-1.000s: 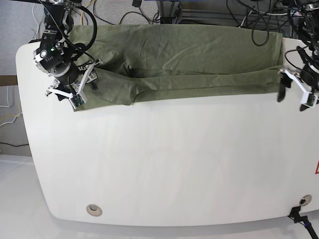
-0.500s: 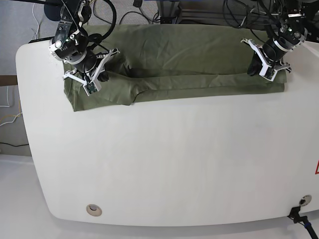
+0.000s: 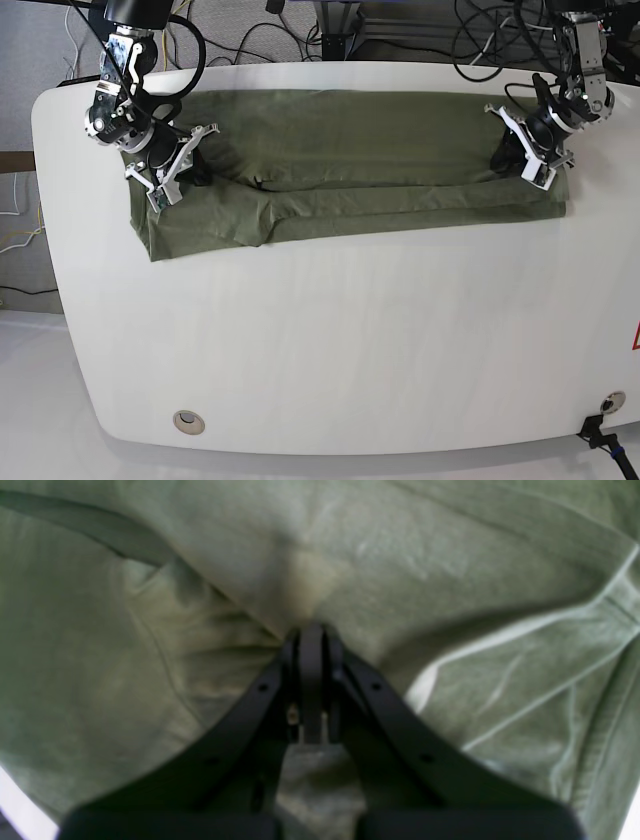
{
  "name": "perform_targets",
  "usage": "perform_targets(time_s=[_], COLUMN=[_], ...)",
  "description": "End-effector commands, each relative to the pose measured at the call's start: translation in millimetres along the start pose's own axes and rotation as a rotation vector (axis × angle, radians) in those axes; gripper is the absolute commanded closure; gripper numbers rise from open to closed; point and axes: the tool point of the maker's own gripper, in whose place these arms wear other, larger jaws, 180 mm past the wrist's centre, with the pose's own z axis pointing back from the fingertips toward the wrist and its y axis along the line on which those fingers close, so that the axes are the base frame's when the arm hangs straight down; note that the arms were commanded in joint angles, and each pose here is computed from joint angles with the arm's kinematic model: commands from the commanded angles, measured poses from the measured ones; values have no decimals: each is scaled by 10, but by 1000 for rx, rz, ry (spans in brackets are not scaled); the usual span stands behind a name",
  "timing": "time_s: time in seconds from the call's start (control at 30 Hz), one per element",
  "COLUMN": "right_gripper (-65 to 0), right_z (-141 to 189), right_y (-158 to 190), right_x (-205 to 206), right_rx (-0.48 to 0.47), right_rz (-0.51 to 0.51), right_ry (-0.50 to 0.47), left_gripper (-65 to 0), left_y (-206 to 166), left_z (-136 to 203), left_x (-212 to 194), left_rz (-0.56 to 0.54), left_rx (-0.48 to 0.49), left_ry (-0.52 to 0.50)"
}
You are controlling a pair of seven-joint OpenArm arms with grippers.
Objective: Fold the T-shirt properly
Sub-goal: 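Release the hem and raise both grippers off the folded shirt, then lower both grippers onto the folded shirt's edges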
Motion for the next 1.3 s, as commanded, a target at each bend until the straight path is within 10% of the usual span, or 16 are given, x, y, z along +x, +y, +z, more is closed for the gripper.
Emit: perform_targets(time_s=[0.0,0.27,0.5,0.8,1.27], right_gripper=[0,0,-8,-406,-407], right_z=[-33,-208,134,76,-101], right_y=[-208,-279,-284,-644,-792], right_x=[-223,32,782,1252,788], right_rx=[-58,-45,-127,-172,-137], right_rz=[4,-25,151,149,56], right_ry=[112,48,-49,-81,-17], left_gripper=[0,0,0,0,0], left_y=[160,137,96,105,105], left_z=[22,-265,-191,-182,-183], left_x=[-77,199,642,739,725], left_rz=[-26,-65,-150,-164,-163], left_rx=[49,-2,8,16,16], left_ry=[63,40,-56,-75,-72])
